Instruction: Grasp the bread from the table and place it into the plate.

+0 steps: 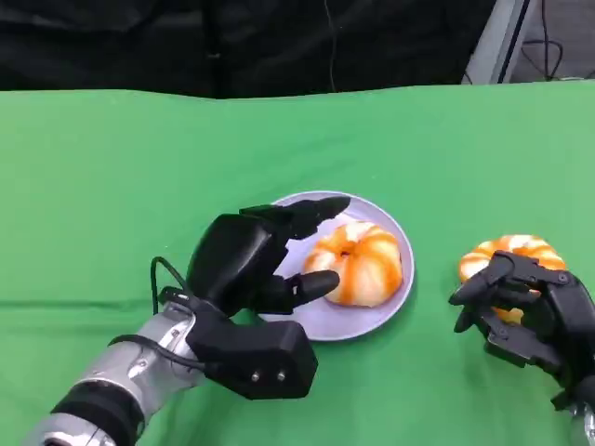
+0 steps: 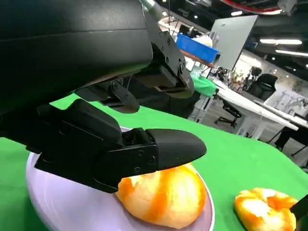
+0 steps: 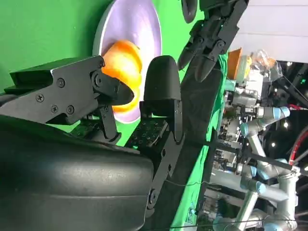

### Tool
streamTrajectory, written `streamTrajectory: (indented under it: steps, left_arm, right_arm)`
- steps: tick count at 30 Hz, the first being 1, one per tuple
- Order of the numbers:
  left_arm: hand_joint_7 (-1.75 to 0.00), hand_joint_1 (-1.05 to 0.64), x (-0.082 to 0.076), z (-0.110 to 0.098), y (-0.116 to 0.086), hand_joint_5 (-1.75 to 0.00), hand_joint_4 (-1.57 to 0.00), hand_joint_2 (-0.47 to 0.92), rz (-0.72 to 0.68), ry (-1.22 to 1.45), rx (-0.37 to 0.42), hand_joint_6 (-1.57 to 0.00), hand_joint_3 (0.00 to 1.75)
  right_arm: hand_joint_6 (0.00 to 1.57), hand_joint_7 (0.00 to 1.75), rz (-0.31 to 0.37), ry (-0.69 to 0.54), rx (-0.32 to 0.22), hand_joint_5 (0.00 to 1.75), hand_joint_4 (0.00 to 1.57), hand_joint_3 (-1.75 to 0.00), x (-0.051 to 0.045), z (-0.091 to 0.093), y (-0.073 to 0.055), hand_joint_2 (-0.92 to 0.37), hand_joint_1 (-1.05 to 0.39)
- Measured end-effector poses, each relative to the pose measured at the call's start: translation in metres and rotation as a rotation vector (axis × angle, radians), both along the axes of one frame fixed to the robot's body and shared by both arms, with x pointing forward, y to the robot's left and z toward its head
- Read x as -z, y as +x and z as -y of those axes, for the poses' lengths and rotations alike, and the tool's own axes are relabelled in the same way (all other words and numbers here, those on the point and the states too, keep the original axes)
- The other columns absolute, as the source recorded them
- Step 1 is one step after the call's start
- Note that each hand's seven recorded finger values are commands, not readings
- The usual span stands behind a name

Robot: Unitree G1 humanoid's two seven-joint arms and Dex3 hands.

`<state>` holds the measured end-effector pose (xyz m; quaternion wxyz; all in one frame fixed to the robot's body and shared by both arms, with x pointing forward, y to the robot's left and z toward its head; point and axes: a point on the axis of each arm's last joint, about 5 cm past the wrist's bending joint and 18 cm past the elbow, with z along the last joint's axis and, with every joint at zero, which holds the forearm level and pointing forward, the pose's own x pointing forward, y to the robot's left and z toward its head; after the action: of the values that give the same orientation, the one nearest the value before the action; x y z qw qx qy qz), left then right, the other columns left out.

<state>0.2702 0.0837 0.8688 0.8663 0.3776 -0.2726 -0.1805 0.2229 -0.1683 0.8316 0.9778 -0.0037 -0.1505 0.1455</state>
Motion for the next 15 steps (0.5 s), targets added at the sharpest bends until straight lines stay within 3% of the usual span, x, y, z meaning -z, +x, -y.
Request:
streamTrajectory:
  steps: [15]
  left_arm:
    - [0.0,-0.86,-0.0021,0.0006,-0.0006,-0.01,-0.62,0.92,0.016,-0.019,0.013,-0.46,0.74]
  right_arm:
    - [0.93,0.95,0.0,0.004,-0.009,1.37,0.85,-0.65,0.0003,0.0007,-0.0003,-0.82,0.05]
